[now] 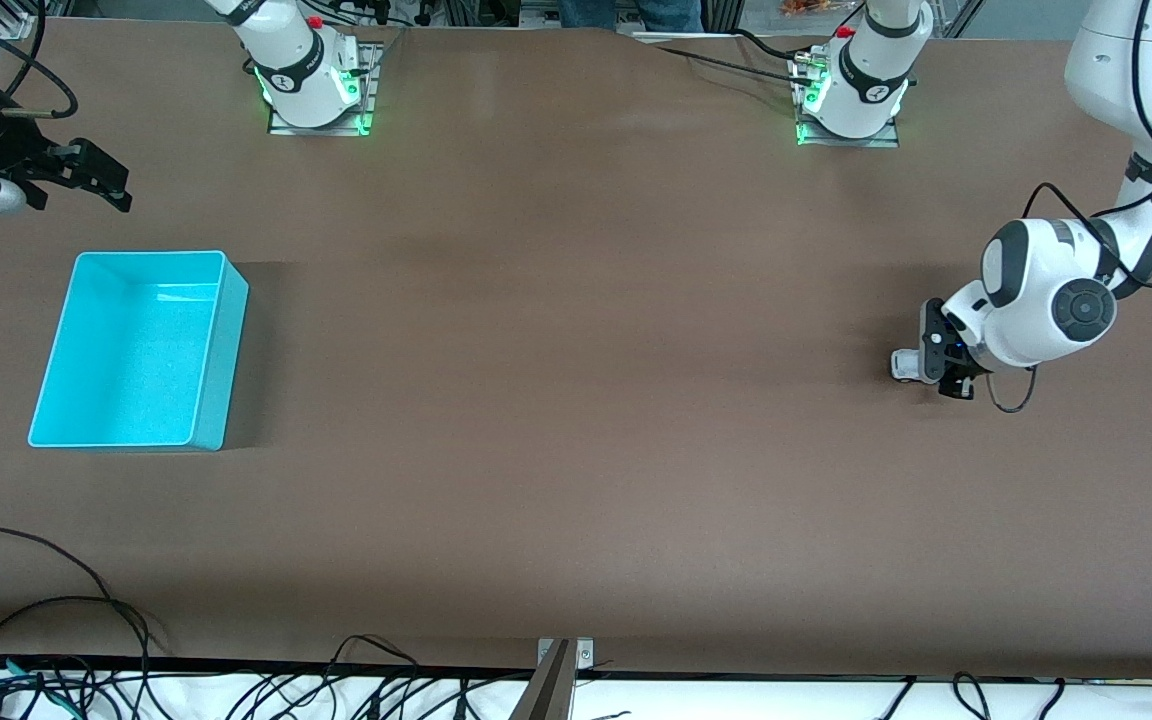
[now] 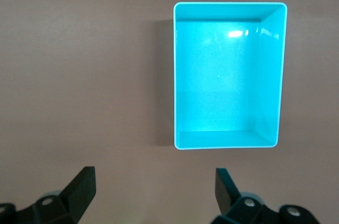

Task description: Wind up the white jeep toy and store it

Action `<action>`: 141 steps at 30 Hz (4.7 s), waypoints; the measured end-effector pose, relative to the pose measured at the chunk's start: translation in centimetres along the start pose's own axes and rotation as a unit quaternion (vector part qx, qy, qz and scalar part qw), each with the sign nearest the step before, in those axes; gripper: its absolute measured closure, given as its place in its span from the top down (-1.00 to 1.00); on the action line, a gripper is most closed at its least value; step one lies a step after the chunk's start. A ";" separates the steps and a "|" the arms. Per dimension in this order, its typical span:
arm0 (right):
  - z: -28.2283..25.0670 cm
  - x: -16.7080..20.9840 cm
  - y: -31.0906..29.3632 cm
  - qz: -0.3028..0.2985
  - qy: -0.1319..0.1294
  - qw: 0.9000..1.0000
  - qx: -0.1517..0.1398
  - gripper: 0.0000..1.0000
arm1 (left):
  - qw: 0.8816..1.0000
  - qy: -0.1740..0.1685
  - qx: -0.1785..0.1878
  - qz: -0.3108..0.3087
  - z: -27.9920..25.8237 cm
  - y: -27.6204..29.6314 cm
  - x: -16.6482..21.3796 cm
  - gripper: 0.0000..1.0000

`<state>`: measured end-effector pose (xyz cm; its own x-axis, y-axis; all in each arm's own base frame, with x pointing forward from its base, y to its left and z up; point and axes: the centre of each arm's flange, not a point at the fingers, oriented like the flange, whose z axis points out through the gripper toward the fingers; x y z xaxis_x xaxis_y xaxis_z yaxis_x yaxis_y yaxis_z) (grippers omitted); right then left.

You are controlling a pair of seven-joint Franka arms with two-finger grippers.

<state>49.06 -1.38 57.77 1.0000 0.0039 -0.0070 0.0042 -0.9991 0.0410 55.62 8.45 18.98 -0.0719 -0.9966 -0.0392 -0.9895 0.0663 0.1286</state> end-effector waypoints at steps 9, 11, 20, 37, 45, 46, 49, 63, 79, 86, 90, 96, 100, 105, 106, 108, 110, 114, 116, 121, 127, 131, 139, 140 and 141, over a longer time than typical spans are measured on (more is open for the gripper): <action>0.0 0.0 0.0 0.000 0.000 1.000 0.000 1.00 | 1.000 0.004 0.002 -0.016 0.3 0.8 -3.8 0.04; 0.0 0.0 0.0 0.000 0.000 1.000 0.000 1.00 | 1.000 0.005 0.002 -0.014 0.3 0.9 -4.2 0.04; 0.0 0.0 0.0 0.000 0.000 1.000 0.000 1.00 | 1.000 0.008 0.002 -0.012 0.5 1.9 -7.3 0.04; 0.0 0.0 0.0 0.000 0.000 1.000 0.000 1.00 | 1.000 0.015 0.004 -0.004 1.0 4.5 -13.9 0.04; 0.0 0.0 0.0 0.000 0.000 1.000 0.000 1.00 | 1.000 0.015 0.008 0.006 1.2 5.4 -17.0 0.04; 0.0 0.0 0.0 0.000 0.000 1.000 0.000 1.00 | 1.000 0.015 0.009 0.006 1.2 5.4 -17.4 0.04; 0.0 0.0 0.0 0.000 0.000 1.000 0.000 1.00 | 1.000 0.015 0.011 0.006 1.3 5.6 -18.4 0.04; 0.0 0.0 0.0 0.000 0.000 1.000 0.000 1.00 | 1.000 0.015 0.017 -0.002 1.6 7.2 -22.9 0.04; 0.0 0.0 0.0 0.000 0.000 1.000 0.000 1.00 | 0.999 0.031 -0.018 -0.002 -1.8 5.2 -24.1 1.00; 0.0 0.0 0.0 0.000 0.000 1.000 0.000 1.00 | 0.997 0.035 -0.045 -0.046 -5.2 3.8 -24.0 1.00; 0.0 0.0 0.0 0.000 0.000 1.000 0.000 1.00 | 0.993 0.040 -0.063 -0.096 -7.3 2.9 -23.3 1.00; 0.0 0.0 0.0 0.000 0.000 1.000 0.000 1.00 | 0.977 0.047 -0.100 -0.182 -10.3 1.6 -21.0 1.00; 0.0 0.0 0.0 0.000 0.000 1.000 0.000 1.00 | 0.963 0.047 -0.124 -0.233 -12.1 0.6 -18.6 1.00; 0.0 0.0 0.0 0.000 0.000 1.000 0.000 1.00 | 0.945 0.045 -0.147 -0.289 -14.1 -0.6 -15.3 1.00; 0.0 0.0 0.0 0.000 0.000 1.000 0.000 1.00 | 0.941 0.046 -0.150 -0.301 -14.7 -0.8 -14.5 1.00; 0.0 0.0 0.0 0.000 0.000 1.000 0.000 1.00 | 0.933 0.047 -0.157 -0.320 -15.7 -1.2 -13.4 1.00; -0.1 0.0 0.0 0.000 0.001 1.000 0.000 1.00 | 0.925 0.046 -0.164 -0.340 -16.9 -1.6 -12.0 1.00; -0.2 0.0 0.0 0.000 0.002 1.000 0.000 1.00 | 0.910 0.039 -0.178 -0.373 -19.6 -2.3 -8.6 1.00; -0.2 0.0 0.0 0.000 0.001 1.000 0.000 1.00 | 0.902 0.033 -0.183 -0.389 -21.0 -2.5 -6.7 1.00; 0.0 0.1 0.0 0.000 -0.002 1.000 0.000 1.00 | 0.884 0.014 -0.184 -0.429 -24.4 -2.4 -2.0 1.00; 0.3 0.2 -0.1 -0.001 -0.007 1.000 0.000 1.00 | 0.869 -0.008 -0.180 -0.461 -27.3 -1.7 2.4 1.00; 0.7 0.2 -0.1 -0.002 -0.014 1.000 0.001 1.00 | 0.856 -0.020 -0.175 -0.485 -28.7 -1.3 4.3 1.00; 1.4 0.3 -0.2 -0.002 -0.030 1.000 0.001 1.00 | 0.827 -0.044 -0.172 -0.534 -31.3 -0.2 8.9 1.00; 1.5 0.3 -0.2 -0.002 -0.032 0.999 0.001 1.00 | 0.822 -0.048 -0.171 -0.541 -31.8 0.0 9.7 1.00; 1.6 0.3 -0.2 -0.002 -0.033 0.999 0.001 1.00 | 0.819 -0.051 -0.170 -0.545 -32.0 0.1 10.2 1.00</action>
<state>49.31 -1.28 56.20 0.9973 0.0057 -0.0734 0.0086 -0.9992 0.0383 58.76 -3.28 50.35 0.8045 -0.4438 -0.3947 -0.3806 -0.8954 0.2309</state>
